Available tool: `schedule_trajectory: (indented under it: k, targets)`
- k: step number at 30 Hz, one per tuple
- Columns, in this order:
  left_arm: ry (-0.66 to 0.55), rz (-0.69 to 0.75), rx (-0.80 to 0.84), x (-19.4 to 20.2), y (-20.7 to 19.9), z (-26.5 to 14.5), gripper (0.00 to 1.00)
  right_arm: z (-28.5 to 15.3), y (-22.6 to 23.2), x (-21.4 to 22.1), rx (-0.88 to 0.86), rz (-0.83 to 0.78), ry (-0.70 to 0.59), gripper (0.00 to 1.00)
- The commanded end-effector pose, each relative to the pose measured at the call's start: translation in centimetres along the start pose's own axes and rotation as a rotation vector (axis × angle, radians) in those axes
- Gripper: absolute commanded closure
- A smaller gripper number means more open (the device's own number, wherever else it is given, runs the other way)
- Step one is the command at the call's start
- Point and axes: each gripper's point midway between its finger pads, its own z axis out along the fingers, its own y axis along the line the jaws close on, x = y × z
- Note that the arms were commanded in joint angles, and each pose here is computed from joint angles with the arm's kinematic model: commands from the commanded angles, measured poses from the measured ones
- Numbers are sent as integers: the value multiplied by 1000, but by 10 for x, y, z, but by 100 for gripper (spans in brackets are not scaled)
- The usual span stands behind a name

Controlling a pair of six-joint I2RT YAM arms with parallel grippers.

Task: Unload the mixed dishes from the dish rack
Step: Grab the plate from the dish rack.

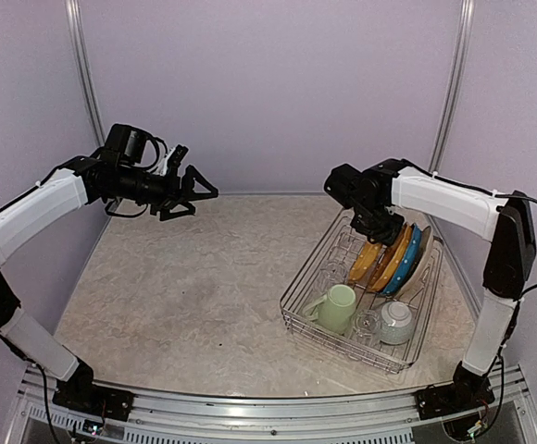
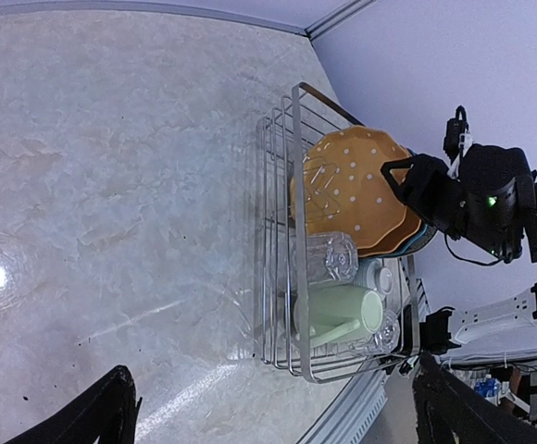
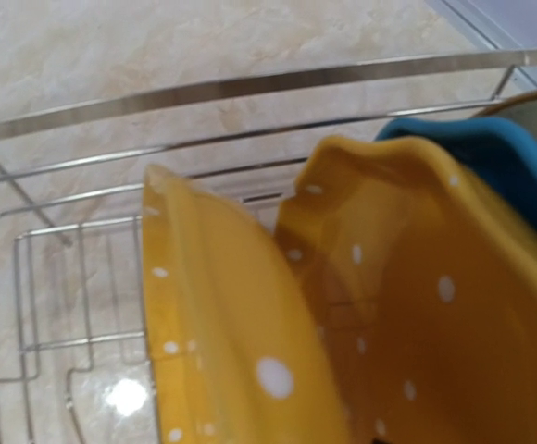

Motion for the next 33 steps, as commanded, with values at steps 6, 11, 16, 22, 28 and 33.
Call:
schedule_trajectory:
  k: [6, 11, 16, 22, 28, 33]
  targets:
    - [5, 2, -4, -4, -4, 1, 1, 5, -3, -4, 103, 9, -25, 62]
    - [8, -1, -6, -3, -4, 2, 1, 9, -2, 1, 106, 6, -16, 64]
    - [11, -4, -11, -3, -2, 3, 1, 4, 0, -3, 97, 8, -12, 75]
    - [19, -10, -11, -2, 0, 5, 1, -15, -3, -20, 78, 21, -23, 88]
    - [26, -17, -17, -1, 3, 9, 1, -28, -7, -33, 51, 32, -46, 100]
    - [33, -23, -25, 0, 7, 12, 1, -45, -13, -51, 13, 59, -81, 100]
